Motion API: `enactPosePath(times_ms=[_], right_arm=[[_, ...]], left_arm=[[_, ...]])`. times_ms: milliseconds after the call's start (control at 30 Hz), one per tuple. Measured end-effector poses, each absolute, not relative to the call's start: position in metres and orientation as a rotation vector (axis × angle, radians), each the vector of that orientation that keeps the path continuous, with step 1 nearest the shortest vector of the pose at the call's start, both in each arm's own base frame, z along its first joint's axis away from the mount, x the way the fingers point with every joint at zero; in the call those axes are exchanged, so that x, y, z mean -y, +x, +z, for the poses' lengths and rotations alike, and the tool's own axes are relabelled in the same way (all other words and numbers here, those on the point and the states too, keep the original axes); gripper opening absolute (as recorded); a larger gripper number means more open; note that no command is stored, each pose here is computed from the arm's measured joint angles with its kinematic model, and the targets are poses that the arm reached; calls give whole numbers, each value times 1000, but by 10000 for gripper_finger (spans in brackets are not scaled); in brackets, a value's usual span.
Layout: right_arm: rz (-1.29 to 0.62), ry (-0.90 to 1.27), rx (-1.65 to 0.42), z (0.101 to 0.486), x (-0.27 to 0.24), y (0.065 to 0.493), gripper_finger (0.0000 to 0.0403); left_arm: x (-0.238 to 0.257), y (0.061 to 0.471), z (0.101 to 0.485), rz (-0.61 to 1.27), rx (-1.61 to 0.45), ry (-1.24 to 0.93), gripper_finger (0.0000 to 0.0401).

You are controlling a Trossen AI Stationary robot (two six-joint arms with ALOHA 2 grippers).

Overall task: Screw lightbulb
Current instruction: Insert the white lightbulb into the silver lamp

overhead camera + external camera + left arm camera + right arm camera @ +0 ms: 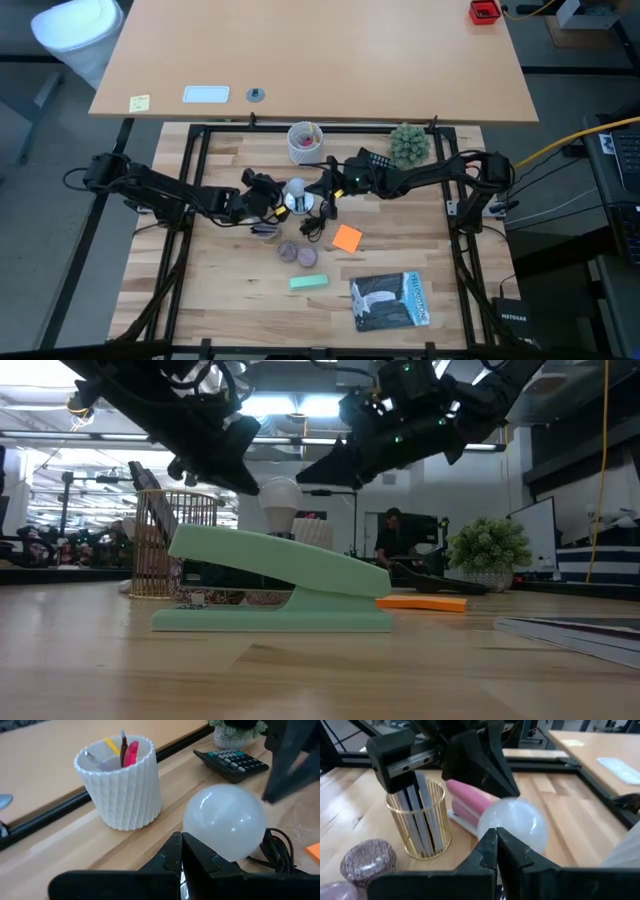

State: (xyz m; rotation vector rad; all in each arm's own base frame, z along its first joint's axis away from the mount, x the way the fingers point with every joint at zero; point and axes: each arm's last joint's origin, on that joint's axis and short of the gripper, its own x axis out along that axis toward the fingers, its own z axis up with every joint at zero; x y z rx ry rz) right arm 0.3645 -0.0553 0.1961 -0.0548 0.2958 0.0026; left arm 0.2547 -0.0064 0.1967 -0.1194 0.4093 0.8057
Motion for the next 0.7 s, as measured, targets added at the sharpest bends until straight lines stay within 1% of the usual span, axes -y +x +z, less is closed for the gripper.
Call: enactPosePath(times_ms=[200, 300, 433, 567, 700], right_arm=[[-39, -89, -245, 216, 56, 358, 7], [-99, -135, -226, 223, 57, 356, 7], [-188, -176, -249, 221, 63, 356, 7], [-203, -172, -276, 214, 68, 357, 7], [-214, -169, -279, 211, 73, 357, 7]], left_arm=[[6, 247, 214, 795, -348, -140, 1], [10, 244, 220, 775, -329, -135, 1], [19, 243, 222, 718, -328, -142, 1], [29, 245, 219, 651, -342, -165, 1], [34, 248, 216, 624, -335, -172, 1]])
